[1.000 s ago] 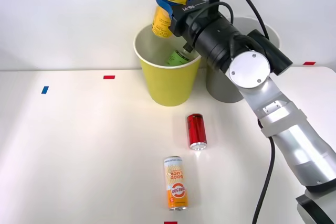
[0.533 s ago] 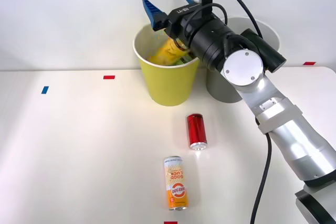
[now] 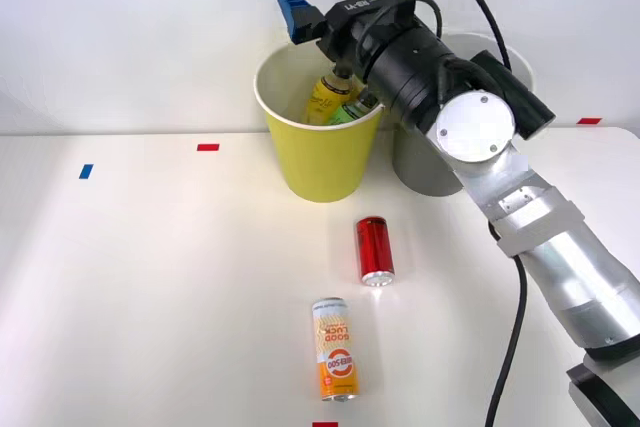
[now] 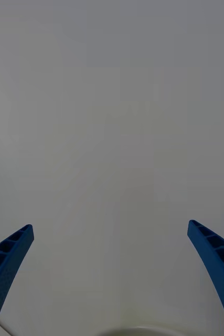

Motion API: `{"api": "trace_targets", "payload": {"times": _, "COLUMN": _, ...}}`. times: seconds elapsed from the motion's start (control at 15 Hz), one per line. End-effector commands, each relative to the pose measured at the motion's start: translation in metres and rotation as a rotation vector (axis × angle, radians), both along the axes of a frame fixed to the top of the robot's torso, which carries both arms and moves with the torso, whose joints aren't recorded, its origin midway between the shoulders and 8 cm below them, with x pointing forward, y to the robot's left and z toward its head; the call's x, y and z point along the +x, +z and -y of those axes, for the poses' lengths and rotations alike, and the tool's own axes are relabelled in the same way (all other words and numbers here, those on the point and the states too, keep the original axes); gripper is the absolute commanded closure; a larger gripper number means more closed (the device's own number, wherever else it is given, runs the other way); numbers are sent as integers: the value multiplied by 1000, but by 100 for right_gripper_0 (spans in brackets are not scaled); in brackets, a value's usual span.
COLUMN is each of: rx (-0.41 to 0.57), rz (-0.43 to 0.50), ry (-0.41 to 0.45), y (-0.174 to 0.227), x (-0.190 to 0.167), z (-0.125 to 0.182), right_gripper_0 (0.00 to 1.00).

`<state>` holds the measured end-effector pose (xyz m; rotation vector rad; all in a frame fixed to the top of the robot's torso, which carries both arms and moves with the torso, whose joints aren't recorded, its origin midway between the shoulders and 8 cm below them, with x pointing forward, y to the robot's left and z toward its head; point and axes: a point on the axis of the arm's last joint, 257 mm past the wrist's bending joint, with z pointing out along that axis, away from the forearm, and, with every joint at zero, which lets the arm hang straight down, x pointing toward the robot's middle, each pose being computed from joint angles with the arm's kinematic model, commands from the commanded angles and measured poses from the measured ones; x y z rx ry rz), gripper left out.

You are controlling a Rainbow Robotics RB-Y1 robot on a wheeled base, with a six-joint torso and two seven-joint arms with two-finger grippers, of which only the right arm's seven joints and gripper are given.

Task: Put cans in the gray bin, plastic bottles in the light green bin

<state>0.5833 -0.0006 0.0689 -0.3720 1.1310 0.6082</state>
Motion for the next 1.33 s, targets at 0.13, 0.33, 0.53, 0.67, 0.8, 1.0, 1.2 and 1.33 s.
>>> {"api": "trace_targets", "payload": {"times": 0.13, "rx": 89, "rz": 12, "ry": -11, "y": 2, "x": -41, "z": 45, "right_gripper_0": 0}}
{"api": "trace_targets", "payload": {"times": 0.33, "rx": 143, "rz": -7, "ry": -40, "y": -12, "x": -74, "z": 85, "right_gripper_0": 0}}
{"api": "trace_targets", "payload": {"times": 0.53, "rx": 166, "rz": -34, "ry": -86, "y": -27, "x": -101, "z": 124, "right_gripper_0": 0}}
{"api": "trace_targets", "payload": {"times": 0.67, "rx": 191, "rz": -35, "ry": -156, "y": -33, "x": -123, "z": 153, "right_gripper_0": 0}}
{"api": "trace_targets", "payload": {"times": 0.8, "rx": 207, "rz": -44, "ry": -214, "y": -41, "x": -140, "z": 175, "right_gripper_0": 0}}
{"api": "trace_targets", "payload": {"times": 1.0, "rx": 223, "rz": -59, "ry": -353, "y": -58, "x": -167, "z": 219, "right_gripper_0": 0}}
{"api": "trace_targets", "payload": {"times": 1.2, "rx": 179, "rz": -72, "ry": -478, "y": -81, "x": -184, "z": 253, "right_gripper_0": 0}}
{"api": "trace_targets", "payload": {"times": 1.33, "rx": 150, "rz": -91, "ry": -537, "y": -94, "x": -189, "z": 275, "right_gripper_0": 0}}
